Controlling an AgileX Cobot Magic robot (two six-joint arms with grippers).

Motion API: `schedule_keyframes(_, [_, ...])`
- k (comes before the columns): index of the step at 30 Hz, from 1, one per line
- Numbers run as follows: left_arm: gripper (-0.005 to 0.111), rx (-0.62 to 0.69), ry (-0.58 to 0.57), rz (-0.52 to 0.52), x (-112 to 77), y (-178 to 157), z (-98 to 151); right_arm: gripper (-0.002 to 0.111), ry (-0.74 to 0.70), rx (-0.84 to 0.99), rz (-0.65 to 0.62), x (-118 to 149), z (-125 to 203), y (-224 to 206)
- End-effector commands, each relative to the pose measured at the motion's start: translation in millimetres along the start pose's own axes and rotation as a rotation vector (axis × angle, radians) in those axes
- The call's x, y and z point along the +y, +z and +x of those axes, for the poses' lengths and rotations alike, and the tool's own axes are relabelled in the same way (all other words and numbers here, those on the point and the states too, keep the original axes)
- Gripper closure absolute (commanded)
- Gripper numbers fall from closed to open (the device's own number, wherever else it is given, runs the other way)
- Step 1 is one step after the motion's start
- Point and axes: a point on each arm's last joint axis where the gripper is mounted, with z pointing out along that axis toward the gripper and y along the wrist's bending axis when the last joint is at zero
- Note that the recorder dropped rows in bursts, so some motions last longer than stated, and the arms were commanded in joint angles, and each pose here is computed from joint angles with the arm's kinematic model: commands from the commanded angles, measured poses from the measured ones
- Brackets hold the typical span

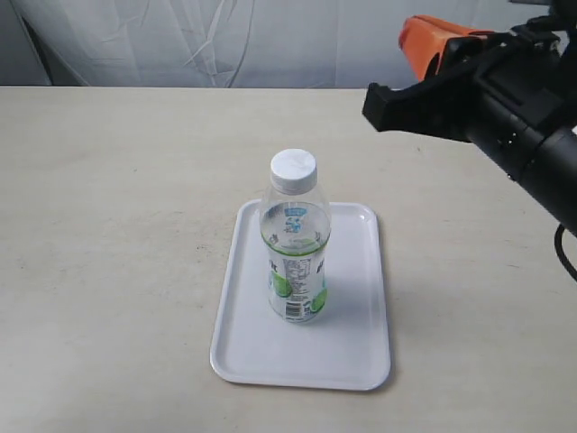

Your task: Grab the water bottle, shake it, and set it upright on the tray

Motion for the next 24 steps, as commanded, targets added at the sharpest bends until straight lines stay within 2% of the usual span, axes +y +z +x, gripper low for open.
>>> schedule_keyframes(1, [0.105, -0.007, -0.002, 0.007, -0.4, -0.1, 0.5, 0.105, -0.033, 0.005, 0.073, -8.1, -4.3, -3.4])
schedule_keyframes(3, [0.105, -0.007, -0.002, 0.007, -0.4, -0.1, 0.5, 0.105, -0.039, 0.020, 0.075, -13.5, -8.3, -7.8])
schedule_keyframes(7, [0.105, -0.007, -0.002, 0.007, -0.4, -0.1, 0.5, 0.105, -0.014, 0.072, 0.043, -46.8, -29.0, -35.6])
schedule_keyframes(10, [0.105, -0.007, -0.002, 0.007, -0.4, -0.1, 0.5, 0.105, -0.004, 0.084, 0.086, -70.0, -45.7, -84.4])
schedule_keyframes(11, [0.105, -0.007, -0.002, 0.007, -0.4, -0.1, 0.5, 0.105, -0.013, 0.063, 0.123, -71.7, -50.5, -103.5])
schedule_keyframes(14, [0.105, -0.007, -0.002, 0.007, -0.4, -0.1, 0.5, 0.105, -0.066, 0.061, 0.159, -67.3, -51.7, -126.1])
schedule_keyframes(18, [0.105, -0.007, -0.002, 0.007, -0.4, -0.1, 0.5, 0.105, 0.007, 0.158, 0.186, -73.7, -24.9, -123.2])
schedule_keyframes(24, [0.105, -0.007, -0.002, 0.007, -0.4, -0.1, 0.5, 0.105, 0.037, 0.283, 0.435, -91.6, 21.0, -144.5])
